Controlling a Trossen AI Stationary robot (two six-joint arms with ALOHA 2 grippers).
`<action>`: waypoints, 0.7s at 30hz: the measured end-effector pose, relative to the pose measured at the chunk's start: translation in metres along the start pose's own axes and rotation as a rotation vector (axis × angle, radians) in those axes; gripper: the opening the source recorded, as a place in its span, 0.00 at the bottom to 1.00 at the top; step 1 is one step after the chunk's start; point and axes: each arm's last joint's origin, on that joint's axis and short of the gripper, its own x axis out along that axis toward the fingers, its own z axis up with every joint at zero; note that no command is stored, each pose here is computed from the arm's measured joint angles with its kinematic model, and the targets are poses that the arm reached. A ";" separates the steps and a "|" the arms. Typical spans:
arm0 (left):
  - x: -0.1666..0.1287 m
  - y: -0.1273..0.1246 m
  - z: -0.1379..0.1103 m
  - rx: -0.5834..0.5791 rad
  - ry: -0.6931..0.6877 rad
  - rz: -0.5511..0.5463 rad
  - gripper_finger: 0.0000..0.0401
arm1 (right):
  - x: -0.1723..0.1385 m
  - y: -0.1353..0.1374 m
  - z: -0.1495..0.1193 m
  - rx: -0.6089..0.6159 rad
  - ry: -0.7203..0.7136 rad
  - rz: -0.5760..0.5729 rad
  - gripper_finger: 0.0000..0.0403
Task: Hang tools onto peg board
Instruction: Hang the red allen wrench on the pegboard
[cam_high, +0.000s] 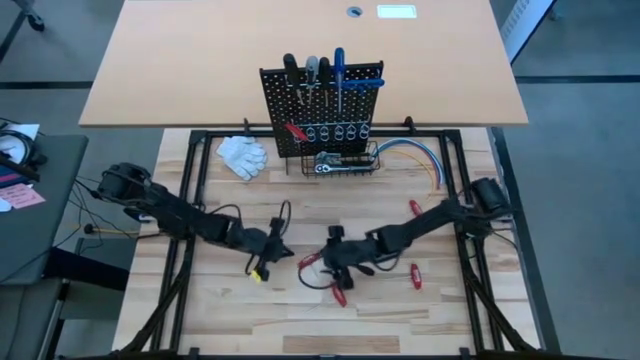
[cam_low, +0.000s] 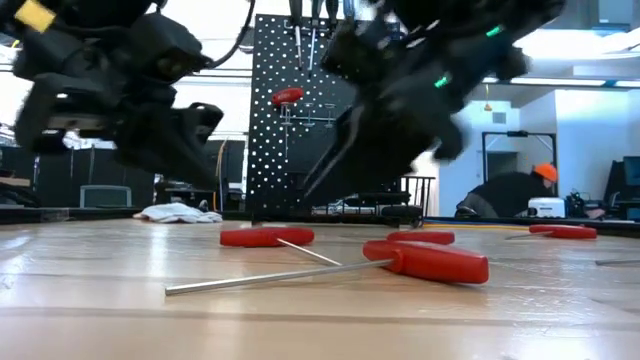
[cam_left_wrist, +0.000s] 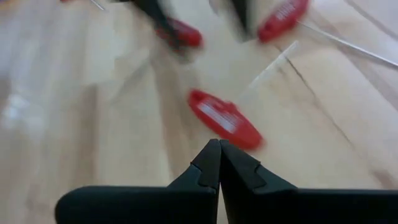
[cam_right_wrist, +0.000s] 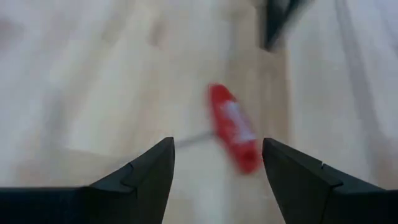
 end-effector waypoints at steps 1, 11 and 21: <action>-0.001 -0.004 -0.001 -0.011 0.017 0.001 0.00 | 0.006 -0.004 -0.002 -0.040 0.017 -0.010 0.62; -0.006 -0.020 -0.008 -0.058 0.073 0.080 0.00 | 0.058 -0.033 -0.003 -0.119 0.099 0.159 0.58; -0.013 -0.009 -0.032 -0.204 -0.104 0.140 0.00 | 0.077 -0.037 -0.004 -0.082 0.161 0.190 0.20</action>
